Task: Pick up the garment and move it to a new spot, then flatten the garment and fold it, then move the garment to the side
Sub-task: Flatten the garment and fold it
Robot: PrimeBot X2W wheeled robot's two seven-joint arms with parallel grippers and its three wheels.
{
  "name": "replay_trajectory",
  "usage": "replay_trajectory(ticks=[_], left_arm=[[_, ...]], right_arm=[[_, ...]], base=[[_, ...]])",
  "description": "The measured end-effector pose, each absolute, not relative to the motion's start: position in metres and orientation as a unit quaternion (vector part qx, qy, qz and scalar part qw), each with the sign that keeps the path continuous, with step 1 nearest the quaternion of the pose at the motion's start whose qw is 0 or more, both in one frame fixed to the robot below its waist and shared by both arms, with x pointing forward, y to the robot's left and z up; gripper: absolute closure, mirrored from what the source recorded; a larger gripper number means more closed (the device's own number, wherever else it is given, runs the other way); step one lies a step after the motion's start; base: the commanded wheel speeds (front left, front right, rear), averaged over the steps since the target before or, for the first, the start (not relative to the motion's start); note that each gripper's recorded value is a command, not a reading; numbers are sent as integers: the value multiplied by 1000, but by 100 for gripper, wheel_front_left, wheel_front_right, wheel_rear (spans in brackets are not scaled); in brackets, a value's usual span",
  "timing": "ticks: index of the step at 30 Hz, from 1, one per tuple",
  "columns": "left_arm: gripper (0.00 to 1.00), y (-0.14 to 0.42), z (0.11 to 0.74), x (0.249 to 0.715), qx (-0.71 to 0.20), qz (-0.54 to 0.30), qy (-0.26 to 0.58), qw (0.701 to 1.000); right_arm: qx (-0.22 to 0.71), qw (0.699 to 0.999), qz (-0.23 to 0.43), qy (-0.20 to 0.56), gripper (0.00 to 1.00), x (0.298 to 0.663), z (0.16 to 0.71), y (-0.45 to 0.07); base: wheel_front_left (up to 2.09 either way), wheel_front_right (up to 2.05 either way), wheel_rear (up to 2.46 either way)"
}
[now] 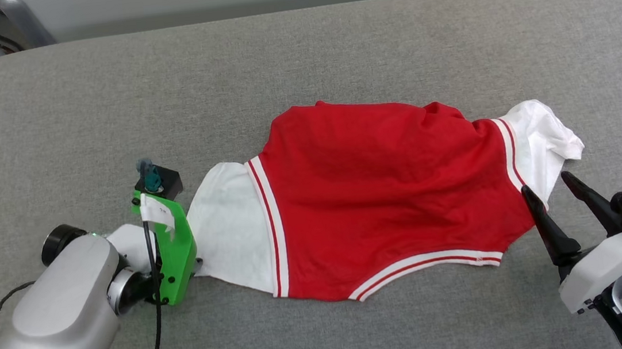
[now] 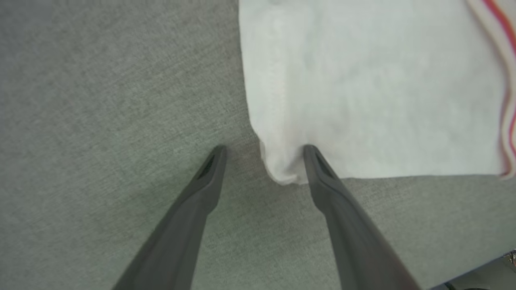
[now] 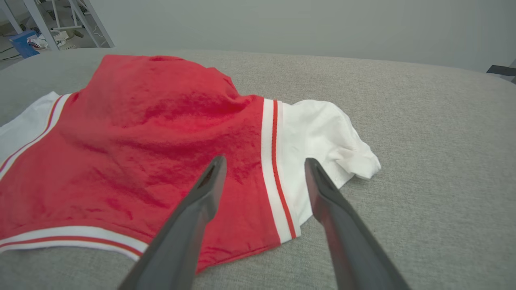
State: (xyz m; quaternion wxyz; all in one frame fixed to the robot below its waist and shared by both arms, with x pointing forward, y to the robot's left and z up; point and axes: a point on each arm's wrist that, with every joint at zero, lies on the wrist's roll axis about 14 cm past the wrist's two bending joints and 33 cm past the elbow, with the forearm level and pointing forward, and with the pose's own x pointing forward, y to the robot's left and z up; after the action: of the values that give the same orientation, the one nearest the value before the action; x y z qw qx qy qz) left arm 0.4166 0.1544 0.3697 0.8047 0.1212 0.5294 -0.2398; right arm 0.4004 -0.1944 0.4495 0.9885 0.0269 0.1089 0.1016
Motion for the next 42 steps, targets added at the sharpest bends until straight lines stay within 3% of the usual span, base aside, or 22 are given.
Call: replay_trajectory(ticks=[1, 2, 8, 16, 21, 25, 30, 35, 42], left_arm=[[0, 154, 366, 416, 124, -241, 537, 799], [100, 155, 363, 415, 128, -242, 543, 794], [100, 154, 364, 424, 131, -251, 517, 808], [100, 203, 393, 438, 104, -191, 457, 862], [100, 224, 412, 443, 93, -162, 422, 887], [100, 226, 421, 446, 86, -155, 401, 899], [100, 222, 422, 449, 86, -156, 390, 904], [100, 216, 418, 450, 86, -161, 389, 903], [100, 209, 414, 458, 83, -167, 383, 905]], right_arm=[[27, 988, 102, 112, 0, 400, 447, -194], [28, 988, 102, 116, 0, 400, 445, -194], [23, 988, 93, 123, 0, 400, 440, -202], [-30, 991, 85, 95, 0, 413, 474, -232], [-76, 981, 119, 136, 0, 426, 485, -234], [-104, 950, 162, 246, 0, 421, 466, -227], [-133, 889, 202, 388, 0, 403, 443, -225], [-155, 851, 218, 451, 0, 403, 427, -221], [-146, 831, 221, 490, 0, 414, 390, -210]], base=[[0, 0, 0], [0, 0, 0], [0, 0, 0], [0, 0, 0], [0, 0, 0], [0, 0, 0], [0, 0, 0], [0, 0, 0], [0, 0, 0]])
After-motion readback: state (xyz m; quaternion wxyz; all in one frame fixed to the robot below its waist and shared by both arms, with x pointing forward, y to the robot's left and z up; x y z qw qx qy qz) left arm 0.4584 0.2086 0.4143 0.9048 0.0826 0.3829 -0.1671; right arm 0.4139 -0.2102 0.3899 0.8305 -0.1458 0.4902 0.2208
